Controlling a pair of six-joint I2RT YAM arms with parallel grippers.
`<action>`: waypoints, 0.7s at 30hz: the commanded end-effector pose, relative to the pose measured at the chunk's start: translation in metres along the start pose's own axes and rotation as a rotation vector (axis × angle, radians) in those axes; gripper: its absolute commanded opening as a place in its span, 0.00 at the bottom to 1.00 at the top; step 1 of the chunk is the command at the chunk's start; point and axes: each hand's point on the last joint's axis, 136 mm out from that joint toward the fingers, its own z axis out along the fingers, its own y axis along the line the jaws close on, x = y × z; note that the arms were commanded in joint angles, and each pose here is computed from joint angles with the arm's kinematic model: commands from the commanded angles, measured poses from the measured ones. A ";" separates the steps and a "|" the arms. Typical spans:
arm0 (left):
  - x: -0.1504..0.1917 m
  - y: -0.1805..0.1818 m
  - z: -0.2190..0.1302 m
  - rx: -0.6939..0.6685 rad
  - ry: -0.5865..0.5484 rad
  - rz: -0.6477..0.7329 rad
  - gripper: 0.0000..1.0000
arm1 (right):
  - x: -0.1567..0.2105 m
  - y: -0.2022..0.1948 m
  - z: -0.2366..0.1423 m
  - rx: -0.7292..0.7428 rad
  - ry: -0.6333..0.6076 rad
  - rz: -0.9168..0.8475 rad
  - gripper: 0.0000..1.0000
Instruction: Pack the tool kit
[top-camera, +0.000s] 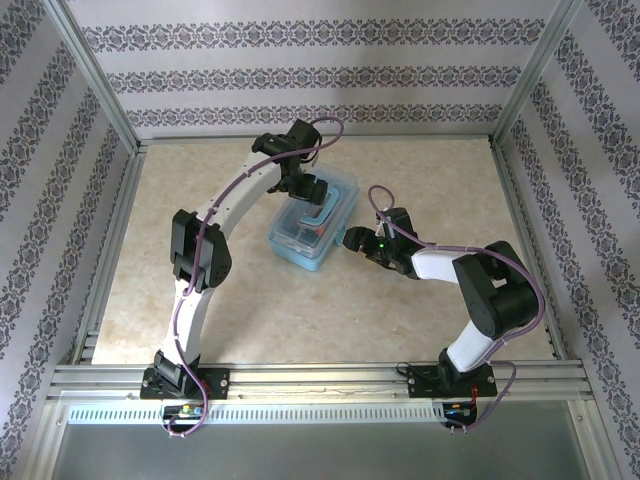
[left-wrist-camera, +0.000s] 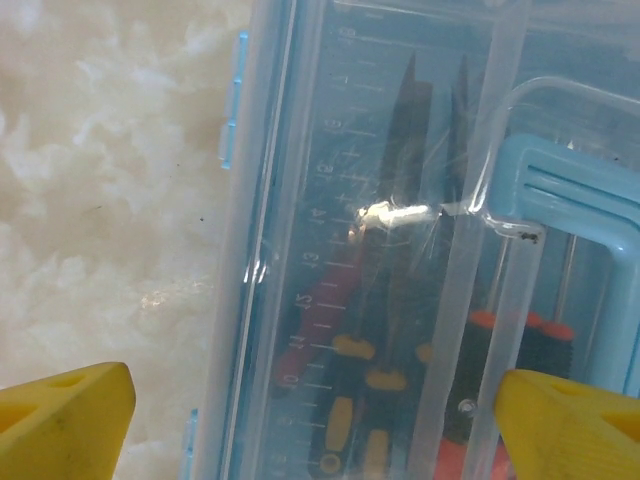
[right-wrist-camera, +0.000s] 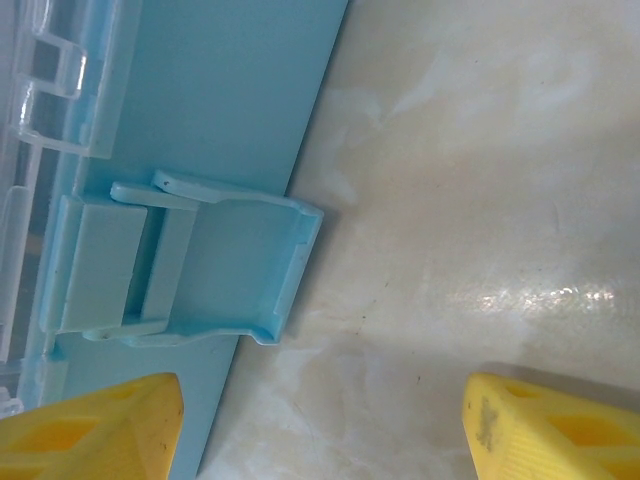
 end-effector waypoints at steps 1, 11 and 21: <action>0.020 0.000 0.009 0.041 0.085 0.022 0.92 | -0.007 0.009 -0.005 -0.029 -0.024 -0.027 0.74; 0.046 -0.003 0.018 0.076 0.135 0.019 0.81 | -0.007 0.010 -0.006 -0.034 -0.026 -0.029 0.74; 0.105 0.011 0.028 0.070 0.174 -0.110 0.59 | -0.007 0.025 -0.023 -0.083 -0.041 -0.080 0.74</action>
